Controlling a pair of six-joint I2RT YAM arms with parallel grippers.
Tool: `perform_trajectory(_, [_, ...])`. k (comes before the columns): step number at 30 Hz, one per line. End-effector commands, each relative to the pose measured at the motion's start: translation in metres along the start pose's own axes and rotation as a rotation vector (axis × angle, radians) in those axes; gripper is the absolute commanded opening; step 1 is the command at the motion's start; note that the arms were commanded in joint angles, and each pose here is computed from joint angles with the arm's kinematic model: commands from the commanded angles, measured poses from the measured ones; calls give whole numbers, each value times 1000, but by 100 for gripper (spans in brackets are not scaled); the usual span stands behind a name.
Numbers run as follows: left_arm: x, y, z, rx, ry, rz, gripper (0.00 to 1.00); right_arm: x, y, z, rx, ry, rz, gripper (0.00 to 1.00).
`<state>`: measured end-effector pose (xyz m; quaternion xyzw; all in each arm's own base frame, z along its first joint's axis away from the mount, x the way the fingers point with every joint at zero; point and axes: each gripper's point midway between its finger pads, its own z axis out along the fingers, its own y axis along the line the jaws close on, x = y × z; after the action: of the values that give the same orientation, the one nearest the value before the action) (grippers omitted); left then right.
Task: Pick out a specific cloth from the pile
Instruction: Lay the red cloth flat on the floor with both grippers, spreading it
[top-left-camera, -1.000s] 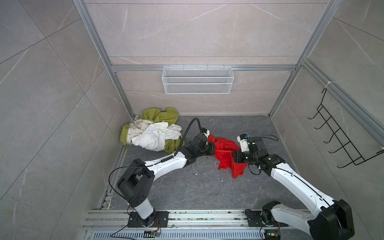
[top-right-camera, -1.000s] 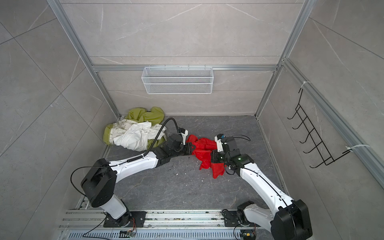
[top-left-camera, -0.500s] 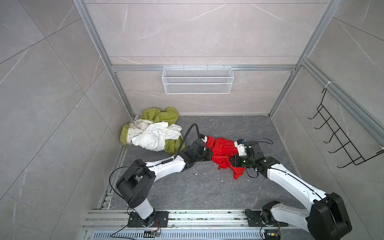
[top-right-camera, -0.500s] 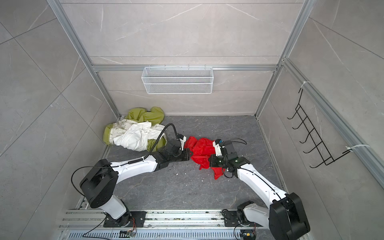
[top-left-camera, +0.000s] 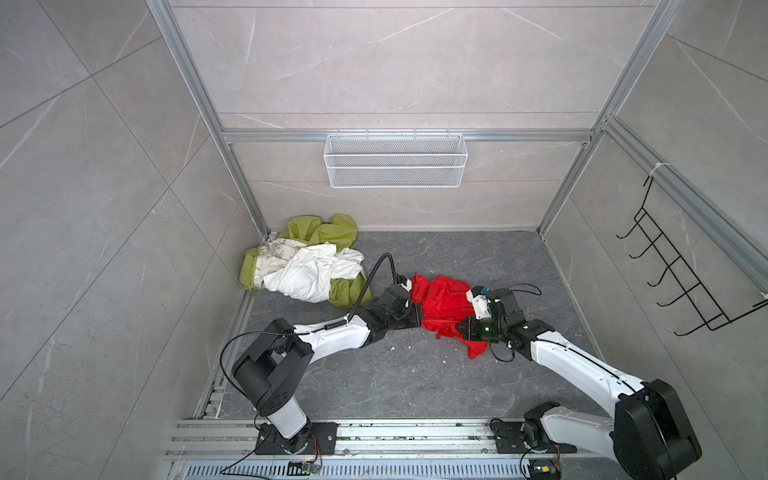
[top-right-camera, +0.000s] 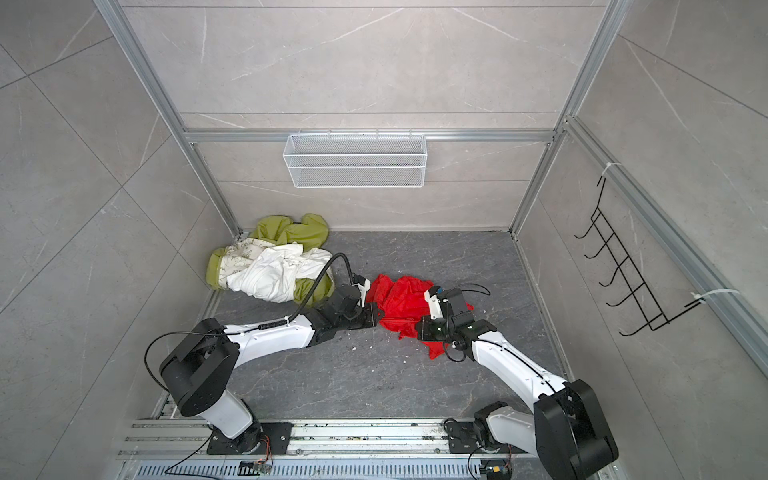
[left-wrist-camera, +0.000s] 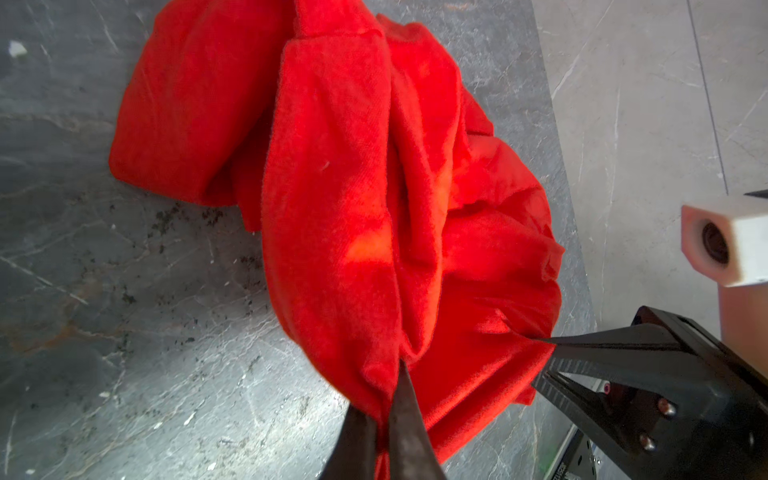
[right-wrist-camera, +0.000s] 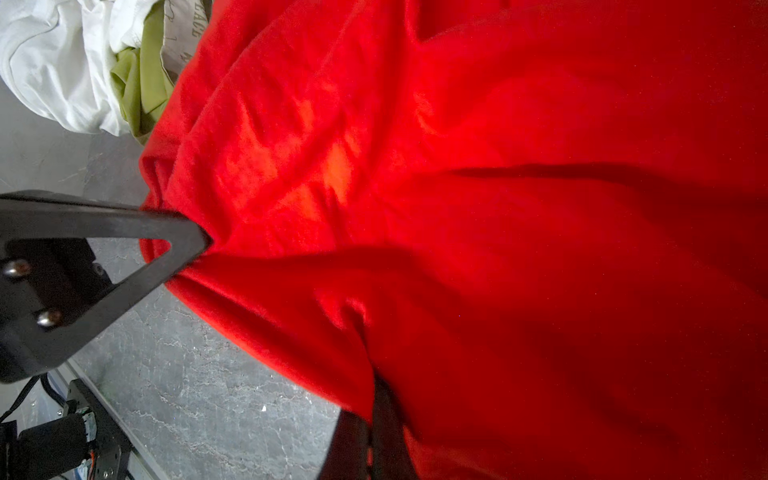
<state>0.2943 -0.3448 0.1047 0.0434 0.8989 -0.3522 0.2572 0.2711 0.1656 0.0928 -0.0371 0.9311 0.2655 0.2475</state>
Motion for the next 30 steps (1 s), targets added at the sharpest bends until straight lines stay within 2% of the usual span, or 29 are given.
perform_trajectory(1, [0,37,-3,-129,-22,-30,0,16,-27,1,108,26,57,0])
perform_trajectory(17, [28,57,-6,-158,14,-66,0,35,-35,13,112,78,74,3])
perform_trajectory(27, [31,58,-12,-159,6,-68,0,33,-31,8,111,79,72,22])
perform_trajectory(30, [27,55,-14,-150,-6,-62,11,29,-28,5,107,70,65,27])
